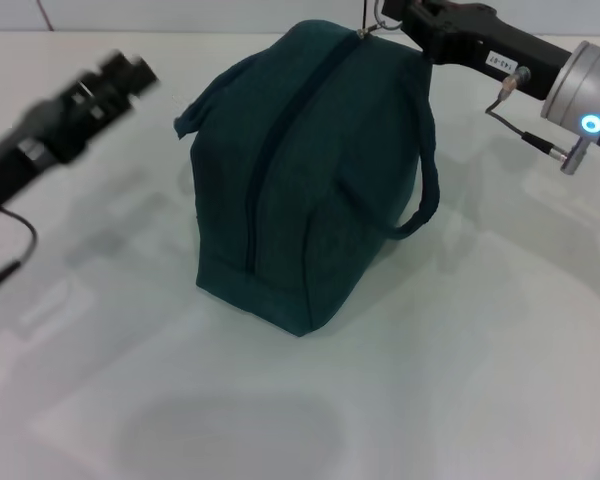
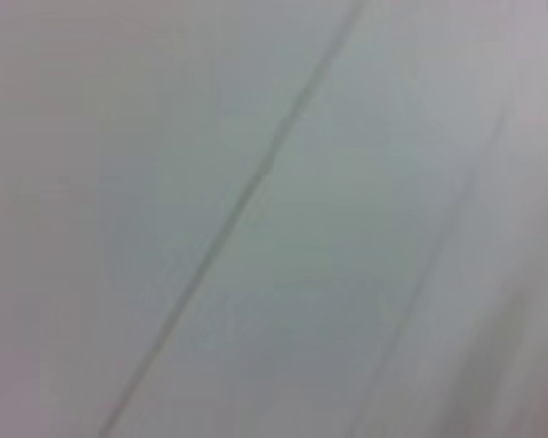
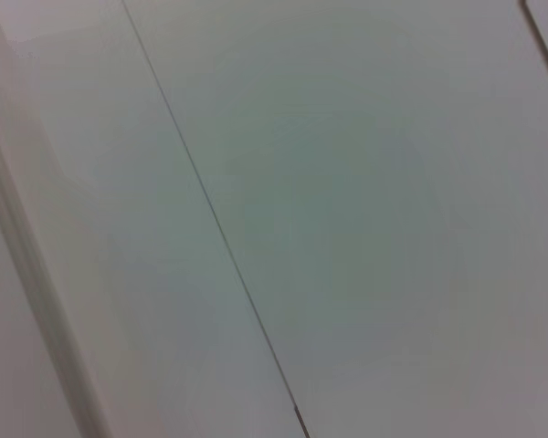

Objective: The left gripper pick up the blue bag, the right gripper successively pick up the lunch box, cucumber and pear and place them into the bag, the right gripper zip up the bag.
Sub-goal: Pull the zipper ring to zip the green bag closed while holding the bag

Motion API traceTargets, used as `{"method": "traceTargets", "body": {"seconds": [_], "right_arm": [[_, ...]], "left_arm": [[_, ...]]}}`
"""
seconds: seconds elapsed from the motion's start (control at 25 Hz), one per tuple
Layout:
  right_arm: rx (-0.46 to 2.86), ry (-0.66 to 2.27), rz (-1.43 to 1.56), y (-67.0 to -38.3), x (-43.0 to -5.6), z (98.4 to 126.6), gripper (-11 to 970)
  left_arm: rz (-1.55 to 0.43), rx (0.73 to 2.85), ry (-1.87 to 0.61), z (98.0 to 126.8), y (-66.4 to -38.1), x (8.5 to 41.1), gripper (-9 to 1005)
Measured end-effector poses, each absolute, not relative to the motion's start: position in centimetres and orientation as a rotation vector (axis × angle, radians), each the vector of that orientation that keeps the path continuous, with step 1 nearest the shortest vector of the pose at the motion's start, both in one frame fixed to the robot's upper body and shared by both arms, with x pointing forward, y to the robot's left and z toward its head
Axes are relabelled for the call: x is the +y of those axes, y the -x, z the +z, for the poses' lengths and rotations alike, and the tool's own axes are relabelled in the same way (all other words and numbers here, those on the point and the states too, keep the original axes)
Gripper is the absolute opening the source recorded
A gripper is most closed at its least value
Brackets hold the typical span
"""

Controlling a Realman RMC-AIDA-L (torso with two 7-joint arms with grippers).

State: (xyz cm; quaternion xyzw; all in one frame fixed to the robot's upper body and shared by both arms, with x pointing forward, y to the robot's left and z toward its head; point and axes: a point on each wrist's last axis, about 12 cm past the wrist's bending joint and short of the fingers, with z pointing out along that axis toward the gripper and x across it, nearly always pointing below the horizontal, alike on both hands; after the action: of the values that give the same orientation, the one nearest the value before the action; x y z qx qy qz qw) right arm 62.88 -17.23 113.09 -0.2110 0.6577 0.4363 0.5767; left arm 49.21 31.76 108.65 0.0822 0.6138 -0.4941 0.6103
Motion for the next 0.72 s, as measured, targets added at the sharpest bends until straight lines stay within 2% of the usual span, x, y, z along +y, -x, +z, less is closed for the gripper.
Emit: {"method": "traceTargets", "body": {"seconds": [0.12, 0.24, 0.44, 0.72], "right_arm": [[1.538, 0.493, 1.019, -62.8, -17.4, 113.0, 77], [1.538, 0.490, 1.018, -62.7, -17.5, 112.9, 77], [1.521, 0.496, 1.032, -62.4, -17.7, 113.0, 78], [1.507, 0.482, 1.038, -62.1, -18.2, 112.8, 80]], "left_arm": [[-1.142, 1.392, -0.165, 109.7, -50.2, 32.6, 570], [-1.161, 1.397, -0.201, 111.2, -52.0, 32.9, 808], [-1.121, 1.474, -0.305, 114.2, -55.1, 33.0, 876], [-1.009, 1.625, -0.522, 120.0, -59.2, 32.2, 874]]}}
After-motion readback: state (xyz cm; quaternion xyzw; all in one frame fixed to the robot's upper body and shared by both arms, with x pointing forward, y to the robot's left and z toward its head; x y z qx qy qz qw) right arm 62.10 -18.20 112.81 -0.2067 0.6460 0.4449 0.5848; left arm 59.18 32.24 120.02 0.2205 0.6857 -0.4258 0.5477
